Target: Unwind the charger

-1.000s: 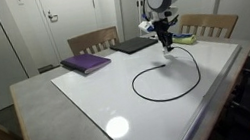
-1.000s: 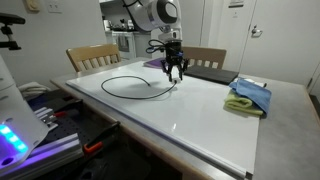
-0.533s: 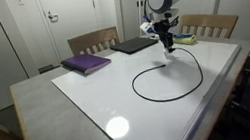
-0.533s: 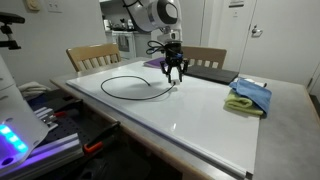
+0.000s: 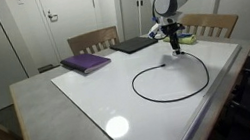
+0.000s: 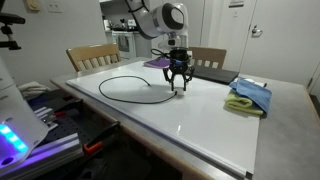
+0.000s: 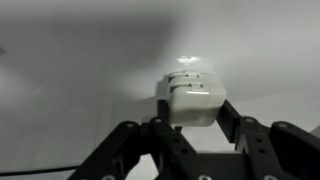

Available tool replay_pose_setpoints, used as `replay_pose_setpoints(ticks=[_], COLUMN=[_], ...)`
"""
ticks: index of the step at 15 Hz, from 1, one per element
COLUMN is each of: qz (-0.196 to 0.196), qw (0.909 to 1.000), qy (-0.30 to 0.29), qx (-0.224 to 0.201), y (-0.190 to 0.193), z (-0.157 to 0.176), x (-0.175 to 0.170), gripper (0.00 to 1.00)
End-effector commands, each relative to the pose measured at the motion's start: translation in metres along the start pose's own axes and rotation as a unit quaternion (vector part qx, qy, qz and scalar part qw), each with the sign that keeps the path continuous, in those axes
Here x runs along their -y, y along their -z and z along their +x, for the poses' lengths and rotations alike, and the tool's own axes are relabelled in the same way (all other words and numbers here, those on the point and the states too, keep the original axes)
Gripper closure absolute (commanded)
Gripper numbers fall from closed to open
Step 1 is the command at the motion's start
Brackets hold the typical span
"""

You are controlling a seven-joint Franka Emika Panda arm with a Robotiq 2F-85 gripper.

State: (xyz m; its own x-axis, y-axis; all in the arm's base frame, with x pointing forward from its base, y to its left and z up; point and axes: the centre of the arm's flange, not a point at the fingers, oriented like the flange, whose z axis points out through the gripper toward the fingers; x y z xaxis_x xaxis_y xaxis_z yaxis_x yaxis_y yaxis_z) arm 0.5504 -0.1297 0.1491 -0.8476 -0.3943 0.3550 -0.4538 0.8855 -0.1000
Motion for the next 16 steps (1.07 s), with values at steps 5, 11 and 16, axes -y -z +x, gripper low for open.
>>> replay_pose_setpoints(ticks=[5,11,16], qz=[-0.058,-0.121,-0.151], qw=[0.9745,0.9107,0.8594], qy=[-0.217,-0.395,-0.488], qx=[0.0,0.0,-0.005], y=[-0.019,-0.045,-0.038], z=[0.075,0.127,0.143], x=[0.033,0.027,0.026], gripper=[0.72,0.72,0.18])
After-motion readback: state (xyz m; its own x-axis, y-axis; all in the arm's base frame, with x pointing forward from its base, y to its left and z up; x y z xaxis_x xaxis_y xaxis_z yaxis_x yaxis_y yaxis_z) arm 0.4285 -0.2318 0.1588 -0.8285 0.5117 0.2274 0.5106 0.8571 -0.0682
